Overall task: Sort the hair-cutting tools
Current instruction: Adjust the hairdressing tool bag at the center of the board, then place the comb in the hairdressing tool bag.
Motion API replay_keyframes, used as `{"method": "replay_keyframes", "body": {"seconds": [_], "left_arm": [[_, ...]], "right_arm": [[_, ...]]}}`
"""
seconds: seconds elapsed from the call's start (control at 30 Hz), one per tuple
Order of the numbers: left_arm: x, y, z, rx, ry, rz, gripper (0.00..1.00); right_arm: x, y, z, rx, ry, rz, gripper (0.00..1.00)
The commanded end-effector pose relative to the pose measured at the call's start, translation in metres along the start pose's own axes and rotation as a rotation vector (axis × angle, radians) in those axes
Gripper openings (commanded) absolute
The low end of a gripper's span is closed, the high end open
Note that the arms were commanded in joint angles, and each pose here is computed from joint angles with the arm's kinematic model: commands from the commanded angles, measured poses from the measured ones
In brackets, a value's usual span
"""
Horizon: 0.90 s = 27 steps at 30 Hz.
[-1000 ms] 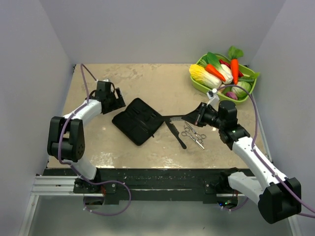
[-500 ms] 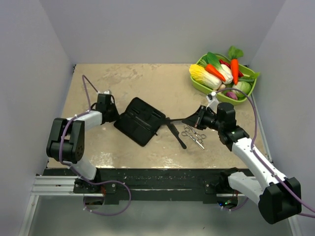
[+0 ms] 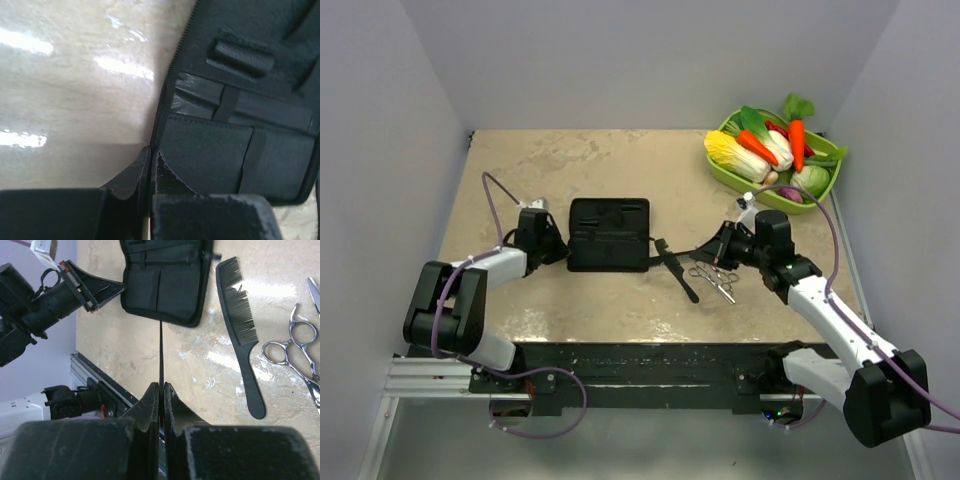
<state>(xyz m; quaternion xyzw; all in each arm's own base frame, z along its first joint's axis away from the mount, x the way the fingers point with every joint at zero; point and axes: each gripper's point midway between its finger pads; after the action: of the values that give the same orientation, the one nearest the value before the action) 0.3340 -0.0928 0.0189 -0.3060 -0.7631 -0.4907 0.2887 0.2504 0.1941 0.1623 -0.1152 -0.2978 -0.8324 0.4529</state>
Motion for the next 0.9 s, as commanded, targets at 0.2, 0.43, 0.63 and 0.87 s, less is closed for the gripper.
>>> {"method": "replay_keyframes", "body": {"seconds": [0.2,0.43,0.63,0.87], "left_arm": [[0.008,-0.042,-0.005,-0.011,-0.011,0.092,0.15],[0.018,-0.017,-0.013,-0.052,0.008,0.075,0.63],[0.021,-0.009,-0.018,-0.066,0.005,0.084,0.65],[0.016,-0.028,-0.008,-0.057,0.035,0.149,0.63]], "right_arm": [[-0.021,0.024,0.007,0.038,0.025,-0.034,0.0],[-0.023,0.055,0.041,0.144,0.056,-0.037,0.0],[-0.032,0.061,0.044,0.171,0.059,0.008,0.0],[-0.054,0.059,0.036,0.19,0.053,0.104,0.0]]}}
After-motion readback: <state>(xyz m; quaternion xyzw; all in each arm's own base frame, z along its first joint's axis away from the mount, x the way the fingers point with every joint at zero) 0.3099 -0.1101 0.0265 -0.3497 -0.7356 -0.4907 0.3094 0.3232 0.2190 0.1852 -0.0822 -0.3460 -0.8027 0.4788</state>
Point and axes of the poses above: each gripper's point midway between its finger pads, its own x axis back along the fingers, its own z axis along the line the jaws close on, y = z × x, and after that the axes turned 5 degrees about -x, right-handed
